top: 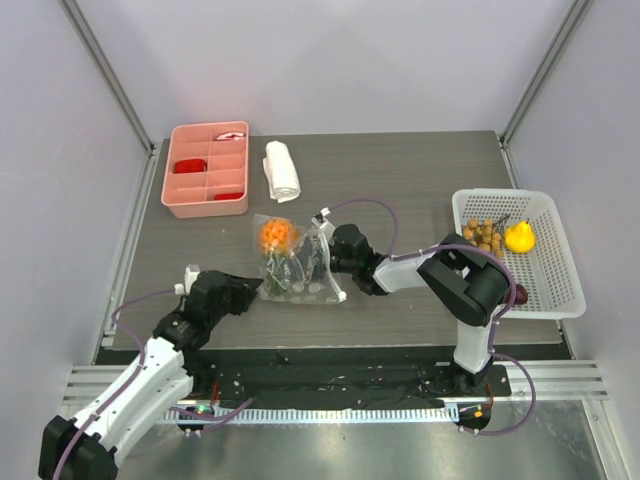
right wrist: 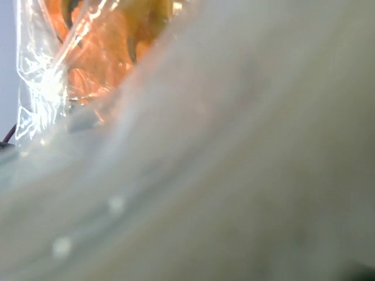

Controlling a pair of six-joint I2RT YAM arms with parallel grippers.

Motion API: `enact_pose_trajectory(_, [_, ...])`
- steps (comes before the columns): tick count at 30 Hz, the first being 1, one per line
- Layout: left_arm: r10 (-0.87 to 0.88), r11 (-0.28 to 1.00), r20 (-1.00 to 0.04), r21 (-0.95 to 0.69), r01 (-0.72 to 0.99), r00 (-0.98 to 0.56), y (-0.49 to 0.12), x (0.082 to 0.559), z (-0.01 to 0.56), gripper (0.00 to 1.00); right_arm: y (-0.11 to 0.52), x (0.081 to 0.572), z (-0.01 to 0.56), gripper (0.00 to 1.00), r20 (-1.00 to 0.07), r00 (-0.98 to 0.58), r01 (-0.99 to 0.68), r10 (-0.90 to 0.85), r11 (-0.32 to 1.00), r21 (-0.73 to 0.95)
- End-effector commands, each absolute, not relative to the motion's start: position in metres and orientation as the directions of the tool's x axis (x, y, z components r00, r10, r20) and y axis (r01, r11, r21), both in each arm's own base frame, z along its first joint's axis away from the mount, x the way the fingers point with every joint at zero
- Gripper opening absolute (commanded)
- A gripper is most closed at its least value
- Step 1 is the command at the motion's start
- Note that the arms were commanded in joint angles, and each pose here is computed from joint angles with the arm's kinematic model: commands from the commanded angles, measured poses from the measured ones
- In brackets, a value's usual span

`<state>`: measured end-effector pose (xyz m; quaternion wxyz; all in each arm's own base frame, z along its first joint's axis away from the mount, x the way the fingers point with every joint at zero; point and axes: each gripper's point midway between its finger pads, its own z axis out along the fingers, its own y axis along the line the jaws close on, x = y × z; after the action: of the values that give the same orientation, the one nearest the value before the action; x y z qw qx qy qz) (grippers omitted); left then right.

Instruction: Open the zip-top bag and remove the fake food

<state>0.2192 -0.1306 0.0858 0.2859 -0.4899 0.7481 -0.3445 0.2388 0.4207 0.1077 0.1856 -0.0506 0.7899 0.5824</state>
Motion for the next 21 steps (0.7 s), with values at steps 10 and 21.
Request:
enact_pose_trajectory(10, [-0.882, 0.471, -0.370, -0.721, -0.508, -0.293, -0.088, 0.229, 0.105, 0.00, 0.421, 0.232, 0.141, 0.01, -0.441, -0.893, -0.399, 0.088, 0.296, 0.868])
enact_pose_trajectory(21, [-0.750, 0.634, -0.620, -0.574, -0.518, -0.232, -0.045, 0.234, 0.112, 0.00, 0.388, 0.215, 0.163, 0.01, -0.430, -0.902, -0.423, -0.042, 0.295, 0.857])
